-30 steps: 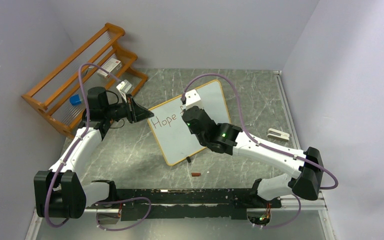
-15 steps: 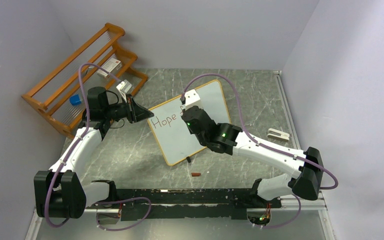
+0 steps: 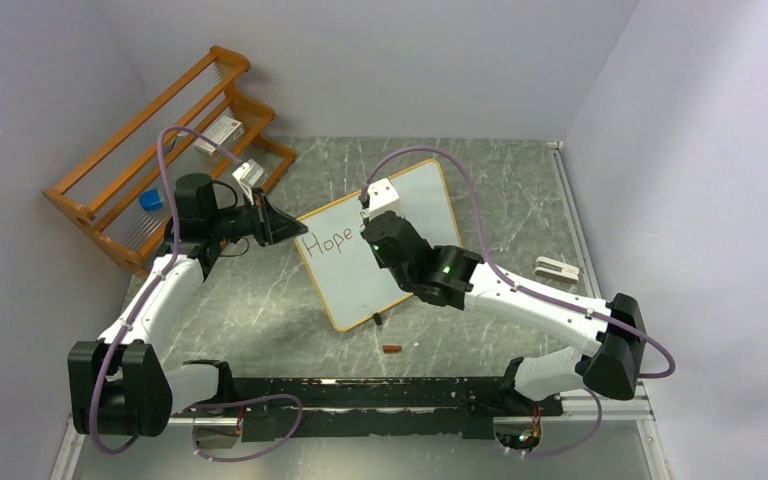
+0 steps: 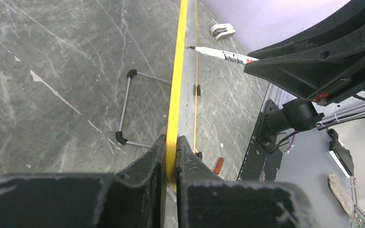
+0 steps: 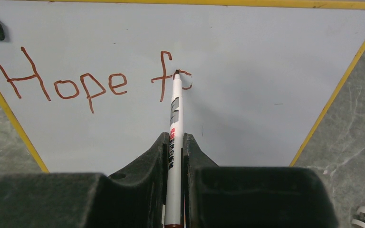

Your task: Write a sentence on the whiteboard

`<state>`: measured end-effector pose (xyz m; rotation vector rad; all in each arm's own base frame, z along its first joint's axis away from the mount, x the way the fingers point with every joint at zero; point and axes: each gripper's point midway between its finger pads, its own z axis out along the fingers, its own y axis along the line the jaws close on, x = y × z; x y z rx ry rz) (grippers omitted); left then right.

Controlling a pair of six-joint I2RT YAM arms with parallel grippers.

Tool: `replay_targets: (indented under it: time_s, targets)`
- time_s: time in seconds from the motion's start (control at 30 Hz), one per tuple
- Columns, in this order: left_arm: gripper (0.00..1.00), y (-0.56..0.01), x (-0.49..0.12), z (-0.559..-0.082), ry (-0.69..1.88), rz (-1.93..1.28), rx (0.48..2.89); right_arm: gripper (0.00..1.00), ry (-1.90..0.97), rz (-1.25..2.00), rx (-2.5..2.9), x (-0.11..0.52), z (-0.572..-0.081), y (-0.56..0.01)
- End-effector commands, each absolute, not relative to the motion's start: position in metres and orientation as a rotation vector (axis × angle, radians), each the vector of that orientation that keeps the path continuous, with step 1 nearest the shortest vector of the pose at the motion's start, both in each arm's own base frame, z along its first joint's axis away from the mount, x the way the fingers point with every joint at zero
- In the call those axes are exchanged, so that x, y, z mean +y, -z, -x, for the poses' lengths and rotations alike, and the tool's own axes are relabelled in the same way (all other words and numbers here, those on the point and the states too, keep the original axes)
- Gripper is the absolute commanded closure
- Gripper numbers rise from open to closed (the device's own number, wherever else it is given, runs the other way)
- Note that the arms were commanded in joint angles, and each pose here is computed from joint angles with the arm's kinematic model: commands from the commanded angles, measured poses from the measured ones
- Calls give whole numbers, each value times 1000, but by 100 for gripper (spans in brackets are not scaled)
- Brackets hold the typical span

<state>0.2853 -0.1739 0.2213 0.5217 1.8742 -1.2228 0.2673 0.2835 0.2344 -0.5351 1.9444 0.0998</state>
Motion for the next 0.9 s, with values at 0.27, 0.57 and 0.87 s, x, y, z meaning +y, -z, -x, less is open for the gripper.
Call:
replay_targets:
  time_s: [0.27, 0.57, 0.87]
  targets:
    - [95, -193, -174, -280, 1207, -506, 1976, 100, -47, 490, 1954, 274, -277, -233]
    - [95, -193, -174, -281, 1205, -507, 1975, 100, -40, 483, 1968, 269, -277, -230]
    - [95, -192, -174, -281, 1207, -505, 1976, 100, -37, 486, 1989, 265, -273, -223]
